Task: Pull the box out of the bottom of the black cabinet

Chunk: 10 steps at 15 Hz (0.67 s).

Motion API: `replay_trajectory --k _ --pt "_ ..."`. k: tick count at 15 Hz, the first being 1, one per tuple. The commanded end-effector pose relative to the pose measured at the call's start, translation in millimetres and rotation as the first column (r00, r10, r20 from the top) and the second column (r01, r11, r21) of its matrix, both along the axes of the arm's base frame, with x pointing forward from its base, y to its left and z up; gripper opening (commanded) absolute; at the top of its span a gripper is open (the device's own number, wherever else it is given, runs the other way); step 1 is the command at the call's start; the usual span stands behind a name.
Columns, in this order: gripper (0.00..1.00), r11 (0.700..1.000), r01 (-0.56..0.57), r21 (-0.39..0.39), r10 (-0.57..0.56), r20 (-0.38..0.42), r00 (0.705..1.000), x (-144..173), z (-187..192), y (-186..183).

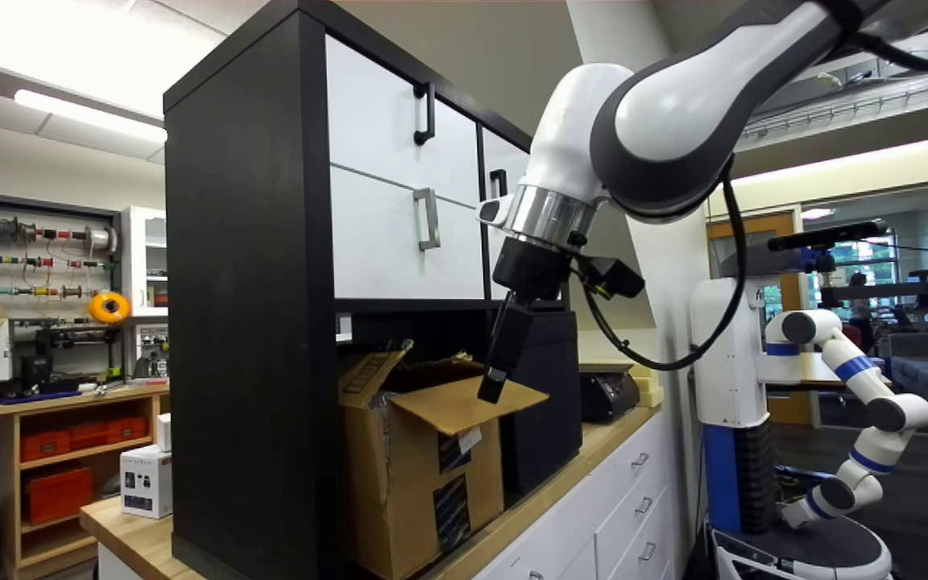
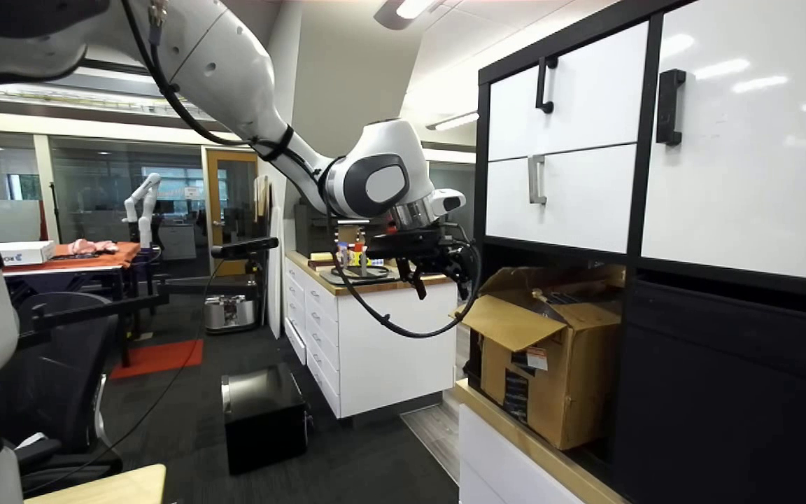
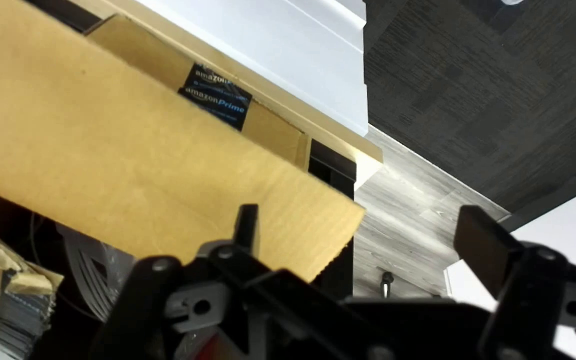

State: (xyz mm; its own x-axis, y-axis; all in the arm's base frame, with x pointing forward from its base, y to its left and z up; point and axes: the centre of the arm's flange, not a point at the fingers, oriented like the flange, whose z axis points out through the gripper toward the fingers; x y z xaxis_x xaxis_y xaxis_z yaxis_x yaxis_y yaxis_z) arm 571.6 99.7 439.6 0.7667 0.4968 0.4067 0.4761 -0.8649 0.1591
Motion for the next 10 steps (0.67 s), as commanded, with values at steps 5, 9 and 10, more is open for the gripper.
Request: replay_trajectory --k 5,9,10 --pt "1.00 0.972 -0.209 -0.106 0.219 0.093 0.971 49 6 -8" --pt "1.00 0.948 -0.274 -0.164 0.296 0.135 0.945 74 3 -19" --pt "1.00 0.942 -0.285 -0.175 0.311 0.145 0.939 81 2 -23"
